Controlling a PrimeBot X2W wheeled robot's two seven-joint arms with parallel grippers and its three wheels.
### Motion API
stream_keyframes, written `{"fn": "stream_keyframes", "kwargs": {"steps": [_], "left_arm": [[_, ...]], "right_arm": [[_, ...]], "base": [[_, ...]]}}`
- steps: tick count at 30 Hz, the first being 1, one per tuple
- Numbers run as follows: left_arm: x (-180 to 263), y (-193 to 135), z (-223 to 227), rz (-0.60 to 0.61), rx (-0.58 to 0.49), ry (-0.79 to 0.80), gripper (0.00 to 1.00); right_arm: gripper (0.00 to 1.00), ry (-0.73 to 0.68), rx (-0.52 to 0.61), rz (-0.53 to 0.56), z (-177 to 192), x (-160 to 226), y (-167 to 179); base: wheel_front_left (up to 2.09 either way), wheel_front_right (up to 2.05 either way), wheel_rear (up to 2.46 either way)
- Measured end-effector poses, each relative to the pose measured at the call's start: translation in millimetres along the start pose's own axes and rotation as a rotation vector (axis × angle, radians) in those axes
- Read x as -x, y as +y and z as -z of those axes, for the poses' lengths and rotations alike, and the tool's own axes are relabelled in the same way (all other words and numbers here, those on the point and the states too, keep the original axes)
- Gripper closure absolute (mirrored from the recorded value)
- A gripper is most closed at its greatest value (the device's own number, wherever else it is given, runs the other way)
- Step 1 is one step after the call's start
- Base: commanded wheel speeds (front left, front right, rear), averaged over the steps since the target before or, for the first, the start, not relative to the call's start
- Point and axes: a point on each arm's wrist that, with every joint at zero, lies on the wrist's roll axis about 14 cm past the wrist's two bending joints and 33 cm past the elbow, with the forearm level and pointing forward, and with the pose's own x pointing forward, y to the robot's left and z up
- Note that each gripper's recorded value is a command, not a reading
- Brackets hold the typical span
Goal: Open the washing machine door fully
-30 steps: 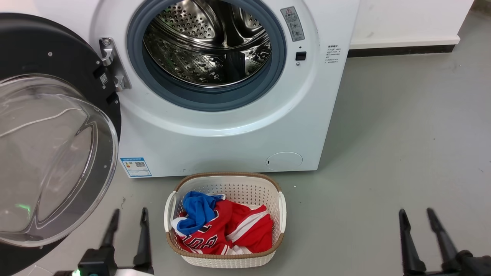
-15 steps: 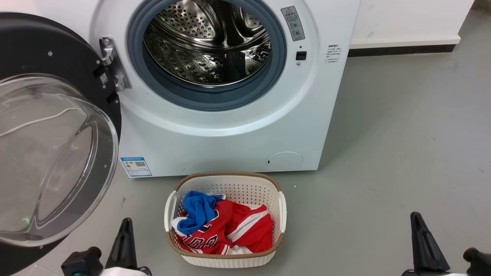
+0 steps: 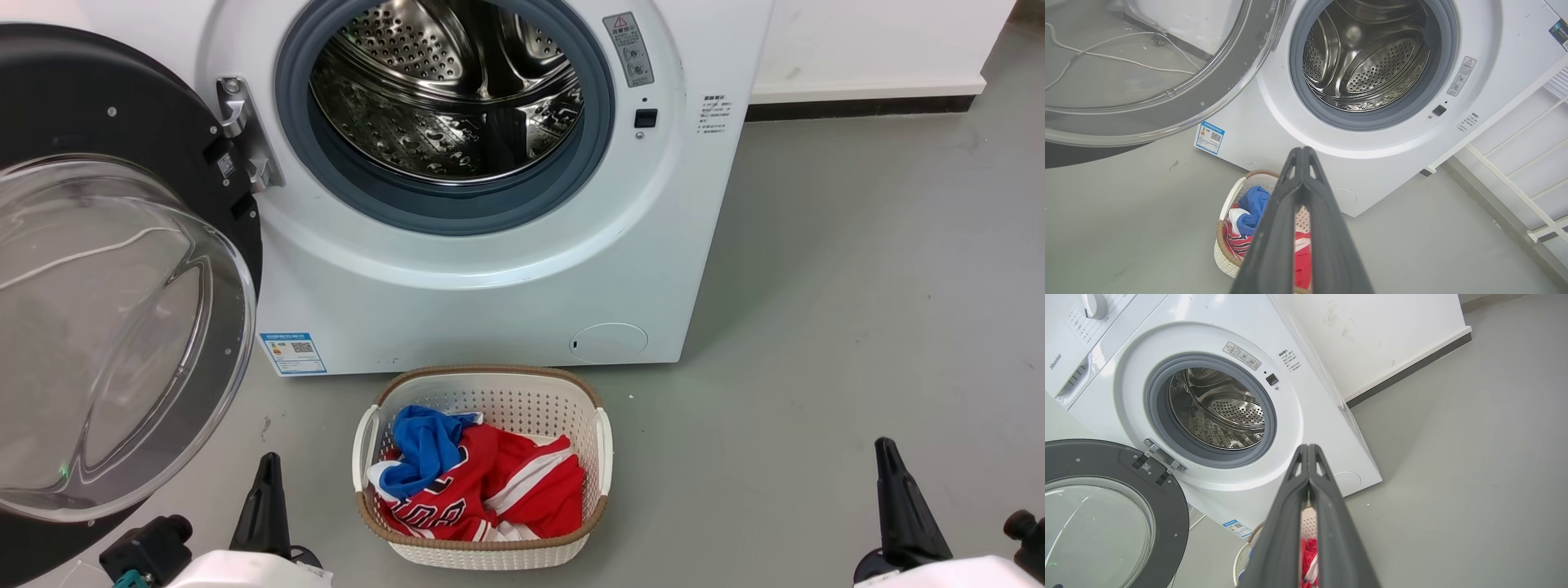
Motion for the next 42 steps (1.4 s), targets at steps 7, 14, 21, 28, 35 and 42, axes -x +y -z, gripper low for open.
{"fn": "stream_keyframes", "kwargs": {"steps": [7,14,21,28,35,42], "left_arm": [[-2.7,1.5,0.1,-0.010,0.112,0.011,1.00],[-4.4,2.9,0.9,-0.018,0.217,0.022,1.00],[-7.8,2.6,-1.0,-0.020,0.315,0.024,1.00],[-11.0,1.1,-3.4,-0.014,0.406,0.025,1.00],[-12.4,1.6,-3.6,-0.017,0.492,0.030,1.00],[-14.7,0.4,-4.8,-0.009,0.593,0.035,1.00]], "right_arm": [[1.00,0.005,-0.107,0.008,-0.3,-6.5,-0.2],[1.00,0.014,-0.207,0.018,0.8,-11.6,-1.3],[1.00,0.022,-0.295,0.024,1.8,-16.0,-1.5],[1.00,0.034,-0.384,0.031,3.6,-20.2,-1.9],[1.00,0.039,-0.463,0.033,3.6,-24.7,-1.1],[1.00,0.047,-0.560,0.031,3.8,-30.9,0.8]], "base": [[0.00,0.00,0.00],[0.00,0.00,0.00],[0.00,0.00,0.00],[0.00,0.00,0.00],[0.00,0.00,0.00],[0.00,0.00,0.00]]}}
